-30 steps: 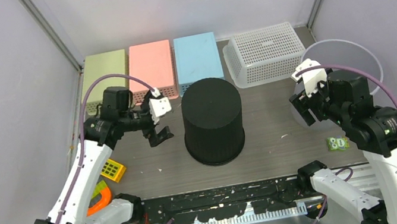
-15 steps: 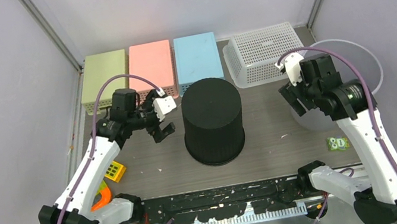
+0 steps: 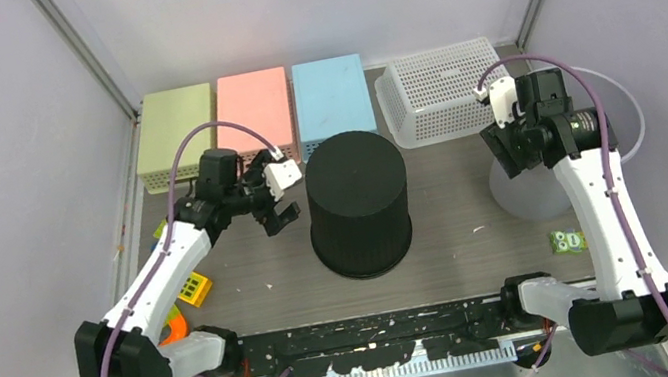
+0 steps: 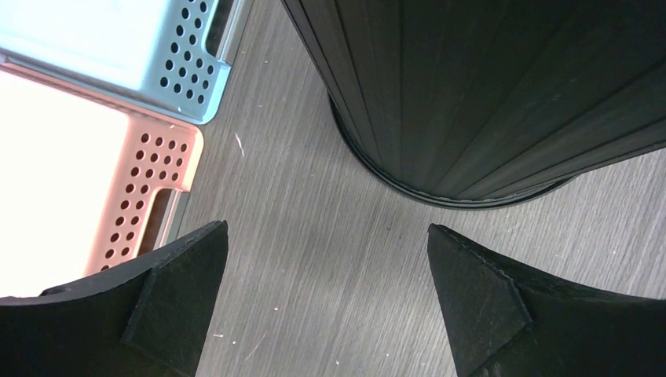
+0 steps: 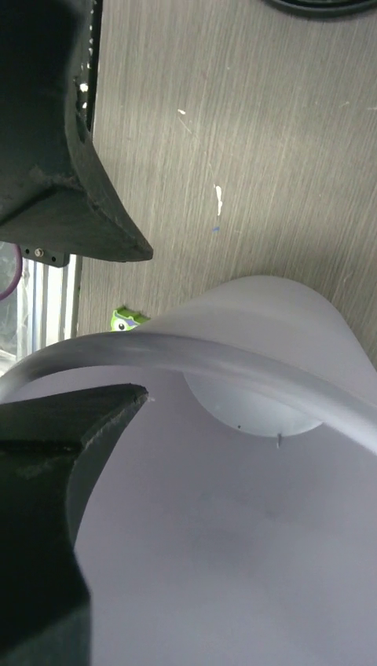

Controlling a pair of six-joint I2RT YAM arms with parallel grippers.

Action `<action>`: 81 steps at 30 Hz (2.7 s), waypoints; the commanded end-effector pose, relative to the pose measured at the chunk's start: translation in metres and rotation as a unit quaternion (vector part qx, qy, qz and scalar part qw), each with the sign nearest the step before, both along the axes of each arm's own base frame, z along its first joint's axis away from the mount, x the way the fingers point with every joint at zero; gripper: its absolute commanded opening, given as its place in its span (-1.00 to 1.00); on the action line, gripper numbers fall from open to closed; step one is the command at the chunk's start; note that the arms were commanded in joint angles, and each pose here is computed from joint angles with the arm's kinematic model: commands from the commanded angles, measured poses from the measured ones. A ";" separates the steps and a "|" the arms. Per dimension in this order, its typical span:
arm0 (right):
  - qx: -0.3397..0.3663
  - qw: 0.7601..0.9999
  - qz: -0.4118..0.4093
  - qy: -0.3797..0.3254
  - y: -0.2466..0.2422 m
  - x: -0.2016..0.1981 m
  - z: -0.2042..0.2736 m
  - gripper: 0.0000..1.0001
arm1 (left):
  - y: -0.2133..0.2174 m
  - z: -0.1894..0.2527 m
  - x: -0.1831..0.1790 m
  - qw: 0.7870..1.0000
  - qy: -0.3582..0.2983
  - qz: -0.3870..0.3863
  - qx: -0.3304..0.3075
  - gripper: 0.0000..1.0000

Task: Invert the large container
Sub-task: Move the container to the center of the board, then place the container at the center of the board.

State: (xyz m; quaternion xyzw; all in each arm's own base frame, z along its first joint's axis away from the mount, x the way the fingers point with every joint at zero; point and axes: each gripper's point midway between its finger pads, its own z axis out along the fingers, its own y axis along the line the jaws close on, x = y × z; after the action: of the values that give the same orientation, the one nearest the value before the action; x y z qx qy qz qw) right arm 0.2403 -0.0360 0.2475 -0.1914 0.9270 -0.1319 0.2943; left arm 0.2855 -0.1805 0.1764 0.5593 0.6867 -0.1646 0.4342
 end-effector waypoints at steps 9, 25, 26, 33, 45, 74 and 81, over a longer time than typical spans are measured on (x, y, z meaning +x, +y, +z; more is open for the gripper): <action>0.041 0.998 0.037 0.014 0.011 0.004 0.001 -0.58 | -0.024 0.000 0.014 0.999 -0.008 -0.026 -0.044 0.99; 0.003 0.973 0.024 -0.228 -0.001 0.025 0.148 -0.99 | -0.072 -0.013 0.019 0.998 -0.004 -0.046 -0.044 0.99; 0.003 0.968 0.021 -0.251 -0.002 0.026 0.162 -0.99 | -0.077 -0.014 0.018 0.998 -0.005 -0.047 -0.040 0.99; 0.032 0.914 0.002 -0.405 0.001 0.022 0.255 -0.99 | -0.119 -0.019 0.024 1.000 0.019 -0.011 -0.020 0.99; 0.173 0.865 0.081 -0.465 0.055 0.029 0.307 -0.99 | -0.177 0.002 0.058 0.989 0.105 0.099 -0.032 0.99; 0.169 0.830 0.496 -0.190 0.359 0.023 0.184 -0.99 | 0.208 0.154 0.035 0.822 -0.291 0.485 0.070 0.99; 0.134 0.805 0.566 -0.117 0.392 -0.020 0.130 -0.99 | 0.206 0.140 0.037 0.833 -0.266 0.482 0.050 0.99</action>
State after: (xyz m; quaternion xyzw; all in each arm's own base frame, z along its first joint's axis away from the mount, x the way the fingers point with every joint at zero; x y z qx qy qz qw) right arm 0.2237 0.3546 0.3655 -0.6022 0.6579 0.1857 0.4124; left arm 0.3177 0.0235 0.3063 0.2152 0.7470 0.2543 0.5753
